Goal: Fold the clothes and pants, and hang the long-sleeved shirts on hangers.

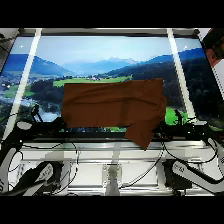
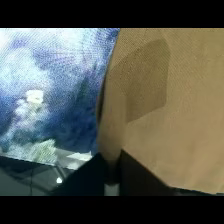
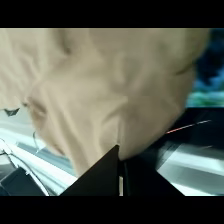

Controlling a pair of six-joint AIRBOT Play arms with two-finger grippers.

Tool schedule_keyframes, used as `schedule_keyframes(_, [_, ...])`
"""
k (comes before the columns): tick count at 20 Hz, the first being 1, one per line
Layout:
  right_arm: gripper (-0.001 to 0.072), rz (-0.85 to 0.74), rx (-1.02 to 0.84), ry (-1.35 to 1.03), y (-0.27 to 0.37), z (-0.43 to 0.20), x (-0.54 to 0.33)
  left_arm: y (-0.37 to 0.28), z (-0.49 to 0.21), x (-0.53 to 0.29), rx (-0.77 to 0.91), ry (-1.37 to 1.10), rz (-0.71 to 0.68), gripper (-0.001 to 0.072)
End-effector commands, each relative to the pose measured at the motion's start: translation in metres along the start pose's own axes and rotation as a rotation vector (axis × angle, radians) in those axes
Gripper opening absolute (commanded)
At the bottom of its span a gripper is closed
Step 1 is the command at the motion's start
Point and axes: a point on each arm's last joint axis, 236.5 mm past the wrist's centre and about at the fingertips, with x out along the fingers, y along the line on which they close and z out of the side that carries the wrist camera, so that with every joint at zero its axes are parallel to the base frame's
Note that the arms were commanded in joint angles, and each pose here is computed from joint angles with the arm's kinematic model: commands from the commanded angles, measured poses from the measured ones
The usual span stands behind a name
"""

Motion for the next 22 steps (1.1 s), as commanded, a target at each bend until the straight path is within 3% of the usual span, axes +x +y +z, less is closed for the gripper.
schedule_keyframes(1, [0.0013,0.021,-0.06,-0.015,0.014,-0.004,-0.009,-0.01,0.001,-0.004,0.008,0.002,-0.03,0.0015])
schedule_keyframes(5, [0.0013,0.044,-0.199,-0.11,0.049,-0.01,-0.036,-0.038,0.027,-0.035,0.09,-0.094,-0.076,0.0015])
schedule_keyframes(10, [0.0012,0.128,-0.234,-0.341,0.098,-0.001,-0.072,-0.067,0.049,-0.077,0.18,-0.249,-0.117,0.0015])
schedule_keyframes(14, [0.0013,0.257,-0.257,-0.558,0.143,0.026,-0.11,-0.107,0.057,-0.107,0.141,-0.358,-0.272,0.0015])
schedule_keyframes(17, [0.0013,0.248,-0.267,-0.726,0.156,0.057,-0.145,-0.126,0.069,-0.128,0.157,-0.455,-0.341,0.0014])
schedule_keyframes(22, [0.0012,0.209,-0.326,-0.887,0.174,0.083,-0.175,-0.121,0.085,-0.136,0.181,-0.538,-0.305,0.001])
